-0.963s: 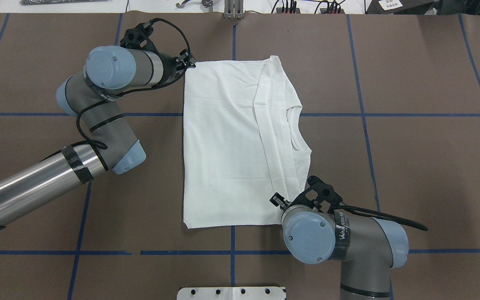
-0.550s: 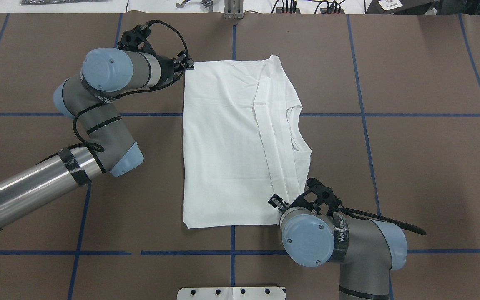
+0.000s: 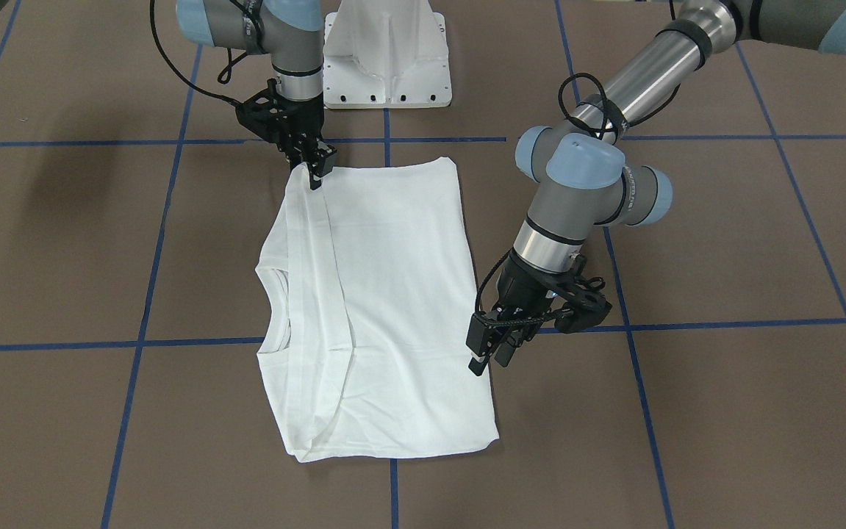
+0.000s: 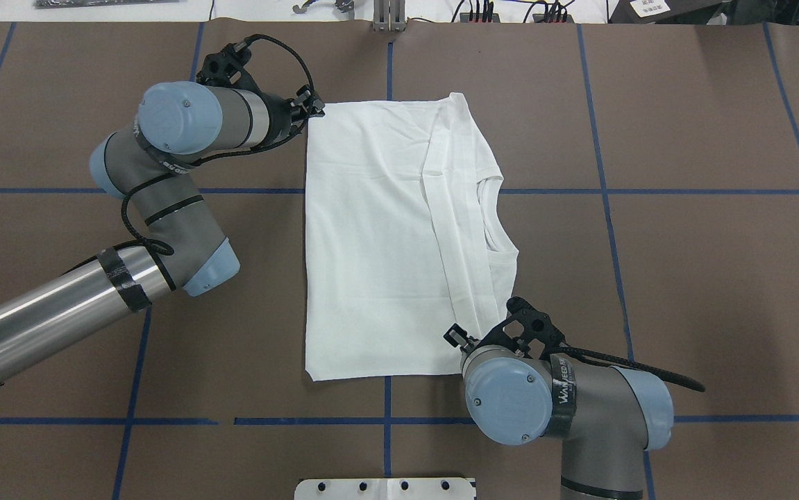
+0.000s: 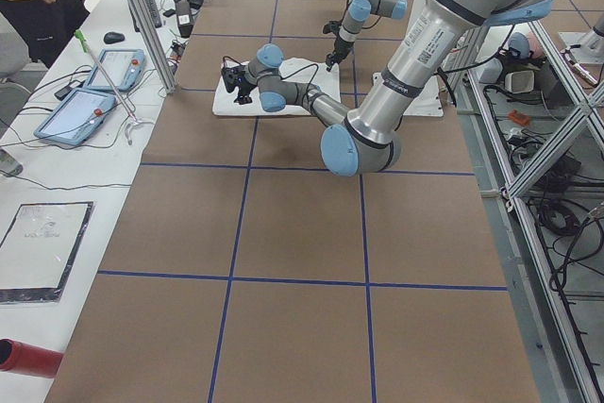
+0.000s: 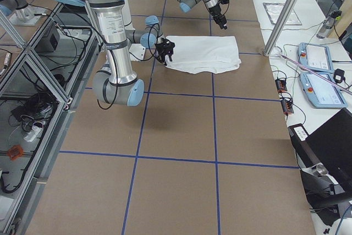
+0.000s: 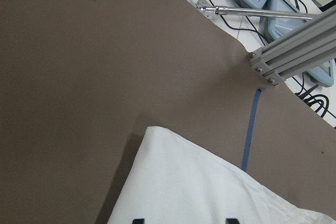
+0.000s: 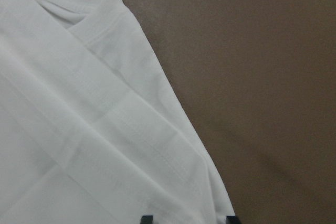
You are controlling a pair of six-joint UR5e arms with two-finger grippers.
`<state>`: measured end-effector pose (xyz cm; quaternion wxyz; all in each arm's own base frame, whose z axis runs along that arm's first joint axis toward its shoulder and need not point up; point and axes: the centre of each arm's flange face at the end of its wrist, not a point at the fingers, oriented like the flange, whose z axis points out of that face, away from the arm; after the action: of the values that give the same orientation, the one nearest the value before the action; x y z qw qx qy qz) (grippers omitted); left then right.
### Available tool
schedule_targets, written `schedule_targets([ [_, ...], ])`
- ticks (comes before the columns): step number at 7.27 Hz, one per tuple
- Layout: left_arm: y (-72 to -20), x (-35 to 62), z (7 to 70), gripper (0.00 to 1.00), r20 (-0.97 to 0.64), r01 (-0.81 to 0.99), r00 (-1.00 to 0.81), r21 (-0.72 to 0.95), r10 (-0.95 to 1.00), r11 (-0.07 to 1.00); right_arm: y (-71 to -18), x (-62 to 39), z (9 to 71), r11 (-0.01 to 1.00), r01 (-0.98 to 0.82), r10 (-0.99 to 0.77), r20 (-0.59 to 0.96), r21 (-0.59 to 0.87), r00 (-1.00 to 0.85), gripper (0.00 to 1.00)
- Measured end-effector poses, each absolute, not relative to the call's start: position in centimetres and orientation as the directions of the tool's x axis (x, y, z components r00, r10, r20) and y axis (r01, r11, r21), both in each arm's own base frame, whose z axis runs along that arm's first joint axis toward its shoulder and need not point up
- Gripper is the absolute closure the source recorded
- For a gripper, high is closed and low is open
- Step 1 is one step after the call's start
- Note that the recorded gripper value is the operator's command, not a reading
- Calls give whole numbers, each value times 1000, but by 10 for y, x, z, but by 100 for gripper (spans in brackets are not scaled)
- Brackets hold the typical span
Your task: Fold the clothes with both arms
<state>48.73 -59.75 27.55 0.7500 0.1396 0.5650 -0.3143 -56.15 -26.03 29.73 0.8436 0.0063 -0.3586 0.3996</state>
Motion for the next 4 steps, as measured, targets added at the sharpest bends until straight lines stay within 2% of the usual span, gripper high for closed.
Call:
schedule_targets([
  [2,-594,483,282,40,-934,629,166,-146,-315,763,-262,-564,298,680,-681,671,608,-273,425,100],
  [4,-589,478,287,40,-934,630,166,-146,-316,763,-265,-565,299,676,-685,673,606,-271,425,100],
])
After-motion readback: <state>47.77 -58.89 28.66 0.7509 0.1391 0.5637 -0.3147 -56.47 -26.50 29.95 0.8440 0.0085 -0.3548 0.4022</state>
